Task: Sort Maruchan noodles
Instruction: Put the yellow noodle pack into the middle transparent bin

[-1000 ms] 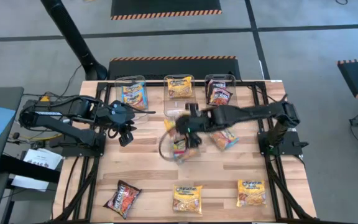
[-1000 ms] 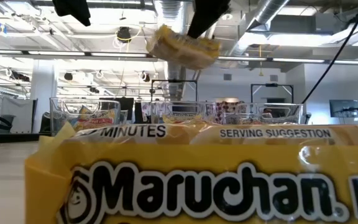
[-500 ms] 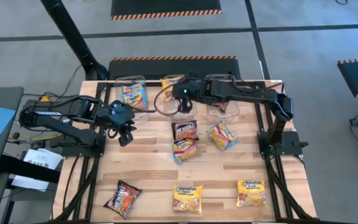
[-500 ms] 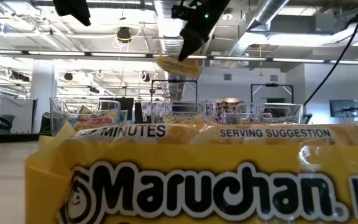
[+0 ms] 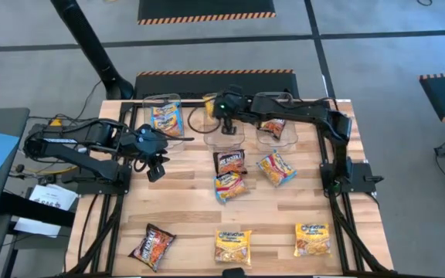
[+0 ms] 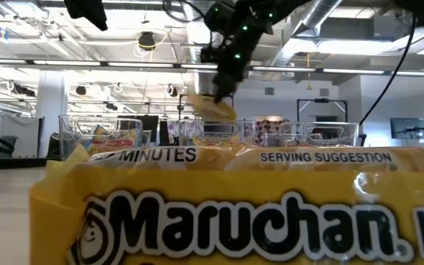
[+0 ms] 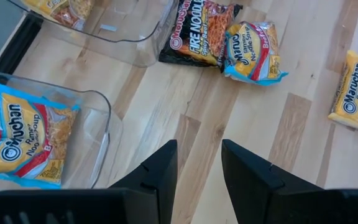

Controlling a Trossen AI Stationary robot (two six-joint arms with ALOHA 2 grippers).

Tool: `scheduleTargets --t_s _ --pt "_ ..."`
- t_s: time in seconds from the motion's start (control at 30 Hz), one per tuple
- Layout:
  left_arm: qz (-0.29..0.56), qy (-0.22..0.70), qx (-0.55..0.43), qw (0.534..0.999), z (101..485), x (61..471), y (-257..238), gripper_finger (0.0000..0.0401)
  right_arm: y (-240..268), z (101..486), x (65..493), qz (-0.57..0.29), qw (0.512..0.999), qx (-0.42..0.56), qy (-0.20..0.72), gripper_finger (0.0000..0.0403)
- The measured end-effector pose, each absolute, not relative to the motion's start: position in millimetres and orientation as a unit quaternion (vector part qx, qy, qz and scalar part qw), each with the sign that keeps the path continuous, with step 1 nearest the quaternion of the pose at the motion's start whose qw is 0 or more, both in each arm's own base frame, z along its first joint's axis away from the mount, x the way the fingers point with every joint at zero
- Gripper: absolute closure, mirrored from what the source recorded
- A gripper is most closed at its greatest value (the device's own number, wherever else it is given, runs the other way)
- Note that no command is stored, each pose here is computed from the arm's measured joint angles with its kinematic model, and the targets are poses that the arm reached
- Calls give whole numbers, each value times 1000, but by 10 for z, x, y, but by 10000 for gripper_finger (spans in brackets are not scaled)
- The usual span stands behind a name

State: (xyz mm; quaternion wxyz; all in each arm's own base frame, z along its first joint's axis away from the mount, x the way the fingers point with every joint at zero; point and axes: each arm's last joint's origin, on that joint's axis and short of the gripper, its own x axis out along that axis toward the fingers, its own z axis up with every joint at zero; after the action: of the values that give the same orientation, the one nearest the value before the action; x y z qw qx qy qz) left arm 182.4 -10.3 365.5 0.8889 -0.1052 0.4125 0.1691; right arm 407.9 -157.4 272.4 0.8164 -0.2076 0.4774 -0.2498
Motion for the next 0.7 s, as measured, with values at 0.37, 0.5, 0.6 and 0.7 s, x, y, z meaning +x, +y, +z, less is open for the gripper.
scheduleTargets --t_s 0.37,0.5,0.6,0.7 --pt "169 413 -105 889 3655 1825 -103 290 -1767 2334 4197 -253 798 -207 506 398" --pt "169 413 -105 889 3655 1825 -103 290 -1806 2265 4193 -252 794 -201 516 398" --pt "169 413 -105 889 3655 1825 -103 290 -1822 2261 4180 -256 793 -194 518 398" --pt "169 413 -105 889 3655 1825 -103 290 -1820 2260 4181 -254 795 -190 517 397"
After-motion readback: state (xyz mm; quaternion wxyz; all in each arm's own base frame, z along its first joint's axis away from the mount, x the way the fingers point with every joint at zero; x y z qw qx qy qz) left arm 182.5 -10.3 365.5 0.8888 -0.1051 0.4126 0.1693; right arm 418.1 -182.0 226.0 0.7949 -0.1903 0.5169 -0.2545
